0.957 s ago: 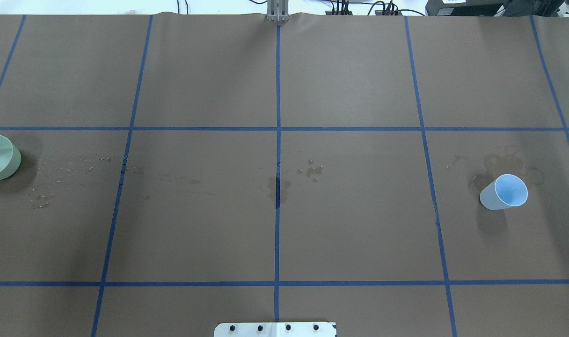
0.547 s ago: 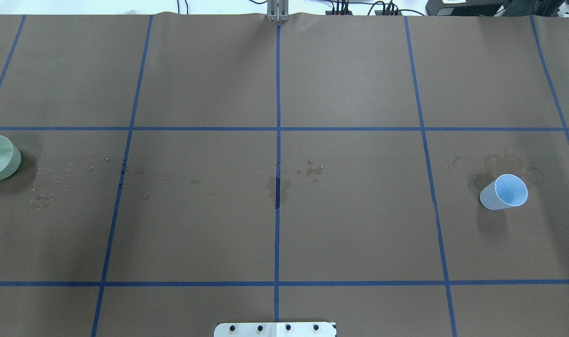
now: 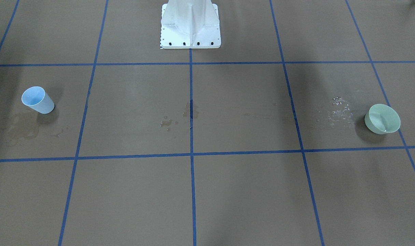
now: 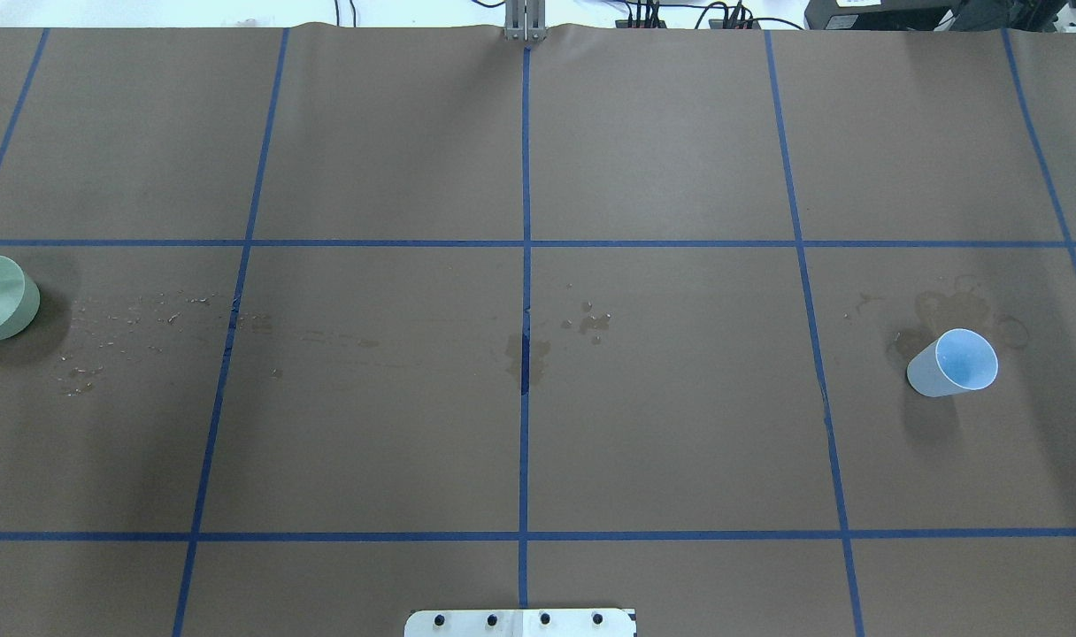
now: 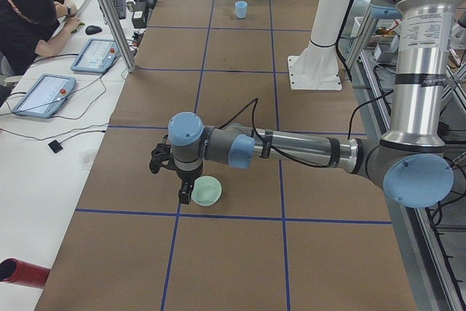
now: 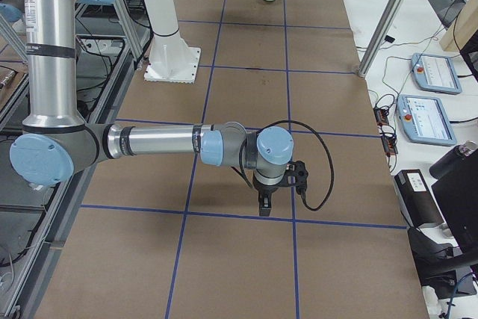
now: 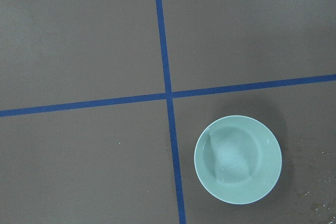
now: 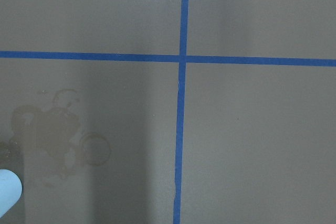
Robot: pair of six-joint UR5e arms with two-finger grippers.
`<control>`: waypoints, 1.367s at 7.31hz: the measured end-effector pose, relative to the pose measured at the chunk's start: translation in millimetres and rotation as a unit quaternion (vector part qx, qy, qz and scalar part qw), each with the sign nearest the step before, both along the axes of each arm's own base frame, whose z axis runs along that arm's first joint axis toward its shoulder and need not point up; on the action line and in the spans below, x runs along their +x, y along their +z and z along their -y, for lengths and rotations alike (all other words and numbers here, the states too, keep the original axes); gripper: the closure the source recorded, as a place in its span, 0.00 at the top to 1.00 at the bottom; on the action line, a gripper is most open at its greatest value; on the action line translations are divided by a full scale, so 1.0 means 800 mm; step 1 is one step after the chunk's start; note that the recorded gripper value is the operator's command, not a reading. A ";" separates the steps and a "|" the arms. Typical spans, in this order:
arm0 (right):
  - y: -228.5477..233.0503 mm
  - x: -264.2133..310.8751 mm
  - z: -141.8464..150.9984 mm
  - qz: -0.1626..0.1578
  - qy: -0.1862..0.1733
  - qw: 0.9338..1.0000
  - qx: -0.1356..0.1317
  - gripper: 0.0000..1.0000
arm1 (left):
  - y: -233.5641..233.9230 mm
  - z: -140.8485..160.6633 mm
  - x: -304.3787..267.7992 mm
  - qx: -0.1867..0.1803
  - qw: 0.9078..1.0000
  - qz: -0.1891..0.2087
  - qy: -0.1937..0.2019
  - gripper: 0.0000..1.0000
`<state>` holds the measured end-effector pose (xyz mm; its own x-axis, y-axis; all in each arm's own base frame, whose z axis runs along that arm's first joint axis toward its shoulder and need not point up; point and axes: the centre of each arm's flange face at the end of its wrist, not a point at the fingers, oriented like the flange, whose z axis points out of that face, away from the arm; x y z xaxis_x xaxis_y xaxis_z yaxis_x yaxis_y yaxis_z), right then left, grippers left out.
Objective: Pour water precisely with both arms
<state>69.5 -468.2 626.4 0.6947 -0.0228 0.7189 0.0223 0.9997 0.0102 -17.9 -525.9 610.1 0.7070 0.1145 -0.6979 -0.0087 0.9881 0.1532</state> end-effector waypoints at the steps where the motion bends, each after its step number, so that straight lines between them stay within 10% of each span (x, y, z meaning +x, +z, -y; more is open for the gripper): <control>1: 0.000 0.000 0.000 0.001 0.000 1.000 0.000 0.99 | 0.035 0.011 0.017 -0.001 1.000 -0.007 -0.017 1.00; 4: -0.001 0.000 0.000 0.001 0.000 1.000 0.000 0.99 | 0.110 0.007 0.072 -0.012 0.998 -0.035 -0.054 1.00; 8: -0.004 0.000 0.001 0.000 -0.001 1.000 0.005 0.99 | 0.129 -0.013 0.148 -0.035 0.999 -0.035 -0.007 1.00; 9: -0.004 0.000 0.001 0.000 -0.001 1.000 0.005 0.99 | 0.135 -0.020 0.153 -0.039 0.999 -0.034 -0.002 0.74; 10: -0.004 0.000 0.001 0.000 -0.002 1.000 0.006 0.99 | 0.141 -0.027 0.157 -0.044 0.998 -0.033 0.002 0.20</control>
<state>69.5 -468.9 623.1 0.6949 -0.0335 0.7183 0.0257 0.9994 0.0217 107.9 -504.0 723.0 0.6592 0.0531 -0.7501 -0.0057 0.9978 0.0656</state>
